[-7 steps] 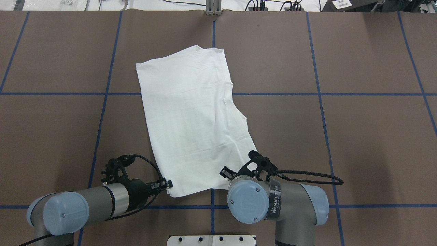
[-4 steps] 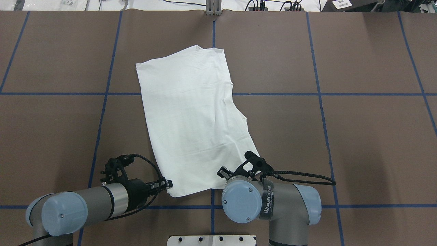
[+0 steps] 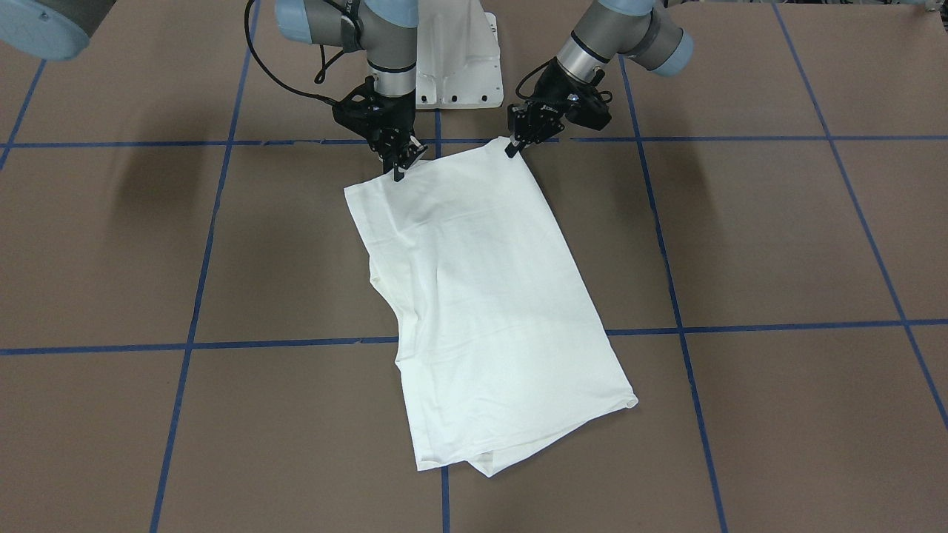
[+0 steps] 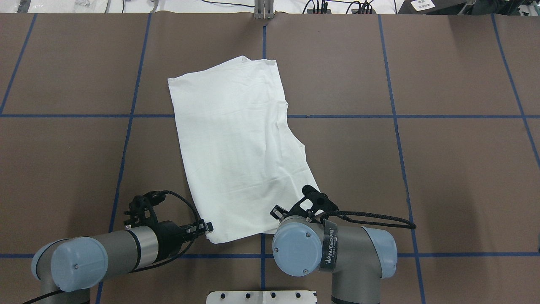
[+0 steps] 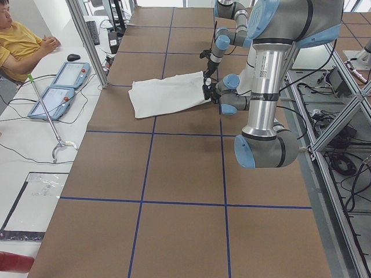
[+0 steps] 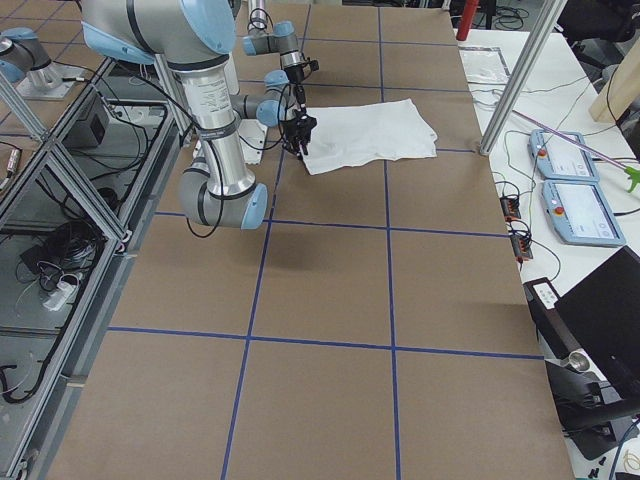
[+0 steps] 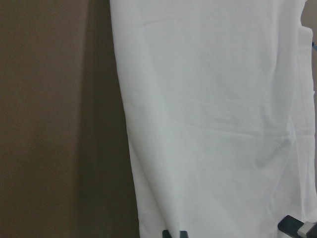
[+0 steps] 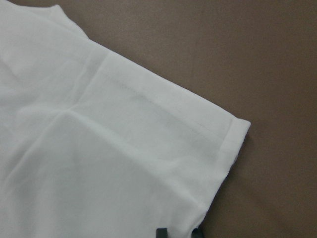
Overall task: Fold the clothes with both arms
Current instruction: 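Grasp the shirt's near edge with both grippers and lift it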
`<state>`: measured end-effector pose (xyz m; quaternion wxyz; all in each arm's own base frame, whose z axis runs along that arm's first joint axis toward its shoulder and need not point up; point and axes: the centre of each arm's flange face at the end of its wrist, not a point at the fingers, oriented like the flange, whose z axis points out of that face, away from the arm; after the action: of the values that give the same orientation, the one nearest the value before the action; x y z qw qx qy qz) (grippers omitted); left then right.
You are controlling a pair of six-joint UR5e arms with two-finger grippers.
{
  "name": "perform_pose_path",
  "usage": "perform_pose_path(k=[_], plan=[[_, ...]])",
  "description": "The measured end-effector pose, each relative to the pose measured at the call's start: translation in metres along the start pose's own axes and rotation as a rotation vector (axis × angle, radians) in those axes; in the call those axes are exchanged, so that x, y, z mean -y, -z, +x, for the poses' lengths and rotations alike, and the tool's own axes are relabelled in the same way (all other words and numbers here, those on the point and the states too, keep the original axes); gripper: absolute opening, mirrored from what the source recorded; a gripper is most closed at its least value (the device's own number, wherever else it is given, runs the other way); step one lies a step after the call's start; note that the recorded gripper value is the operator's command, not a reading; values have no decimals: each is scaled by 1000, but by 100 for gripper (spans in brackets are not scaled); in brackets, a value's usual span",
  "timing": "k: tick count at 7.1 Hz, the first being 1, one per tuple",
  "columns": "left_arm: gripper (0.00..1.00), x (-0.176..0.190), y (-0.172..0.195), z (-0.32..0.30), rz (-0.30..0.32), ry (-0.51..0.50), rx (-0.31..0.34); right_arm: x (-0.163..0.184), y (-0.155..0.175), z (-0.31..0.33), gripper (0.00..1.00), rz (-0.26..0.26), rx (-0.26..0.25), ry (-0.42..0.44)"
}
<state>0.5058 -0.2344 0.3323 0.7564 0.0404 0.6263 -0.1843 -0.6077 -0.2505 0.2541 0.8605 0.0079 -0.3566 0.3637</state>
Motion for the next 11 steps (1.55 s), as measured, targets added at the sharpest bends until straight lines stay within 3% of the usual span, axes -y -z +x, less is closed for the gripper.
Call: perform_pose_path(k=[2,4,6,8,9,11], plan=[[0,0,2,2,-2,-1,-6,4,3,-2,0,12,13,-5],[0,-1,20,17,-13,-10,-31,18,31,-3,0,20,22,-12],[0,-6,66,60,-53,-30,-38,28,100,10,0,11,17,-4],[0,-11,129,104,-111,-36,-42,27,189,35,0,-44,24,-1],[0,-14,156,118,-143,-38,-34,27,218,37,0,-62,30,-1],[0,-10,162,124,-154,-53,10,27,231,24,0,-30,53,20]])
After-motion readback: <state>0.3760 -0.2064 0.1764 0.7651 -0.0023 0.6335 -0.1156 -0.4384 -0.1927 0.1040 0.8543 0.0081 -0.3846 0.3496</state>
